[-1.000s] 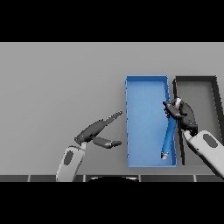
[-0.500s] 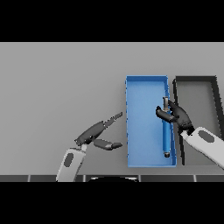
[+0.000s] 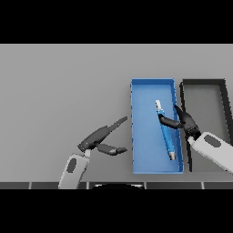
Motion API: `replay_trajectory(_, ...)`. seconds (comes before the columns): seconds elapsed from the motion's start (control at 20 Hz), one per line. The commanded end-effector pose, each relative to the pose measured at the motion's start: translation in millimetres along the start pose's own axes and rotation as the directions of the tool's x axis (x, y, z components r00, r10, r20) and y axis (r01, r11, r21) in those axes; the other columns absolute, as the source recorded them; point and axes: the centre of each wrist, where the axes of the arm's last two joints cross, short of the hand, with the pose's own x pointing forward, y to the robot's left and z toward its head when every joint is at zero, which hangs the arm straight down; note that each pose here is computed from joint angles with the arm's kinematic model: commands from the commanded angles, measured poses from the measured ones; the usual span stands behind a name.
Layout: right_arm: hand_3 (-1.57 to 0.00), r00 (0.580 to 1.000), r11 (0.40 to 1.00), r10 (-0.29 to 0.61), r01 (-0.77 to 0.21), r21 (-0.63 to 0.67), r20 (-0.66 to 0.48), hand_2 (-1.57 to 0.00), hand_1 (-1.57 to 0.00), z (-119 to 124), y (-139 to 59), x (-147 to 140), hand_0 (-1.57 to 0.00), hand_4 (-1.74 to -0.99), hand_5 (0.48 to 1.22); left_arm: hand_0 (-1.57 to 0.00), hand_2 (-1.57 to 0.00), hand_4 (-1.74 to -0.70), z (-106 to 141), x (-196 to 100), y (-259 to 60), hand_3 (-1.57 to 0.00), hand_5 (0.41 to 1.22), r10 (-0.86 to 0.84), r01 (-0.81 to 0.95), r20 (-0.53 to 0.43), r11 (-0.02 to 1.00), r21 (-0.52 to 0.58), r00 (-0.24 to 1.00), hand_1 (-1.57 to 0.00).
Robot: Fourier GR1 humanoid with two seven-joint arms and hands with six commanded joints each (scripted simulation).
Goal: Pick up the blue pipe and place it into the blue bin.
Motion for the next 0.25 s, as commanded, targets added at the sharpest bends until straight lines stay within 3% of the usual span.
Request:
replay_trajectory(0.0,0.0,1.0,1.0,-0.001,0.001,0.003,0.006,-0.01,-0.01,2.6,1.9,1.0,-0.01,-1.022,0.661,0.0,0.0,-0.88,1.0,0.6,3.0,0.0,0.431,-0.006,0.006,-0.005,1.0,0.007,1.0,0.0)
replay_trajectory(0.2,0.0,1.0,1.0,0.008,-0.009,0.011,0.008,-0.01,-0.01,6.4,-0.8,3.8,-0.01,-1.022,0.643,0.0,0.0,-0.88,0.9,-0.3,9.0,0.0,0.431,-0.005,0.005,-0.009,1.0,-0.001,1.0,0.0)
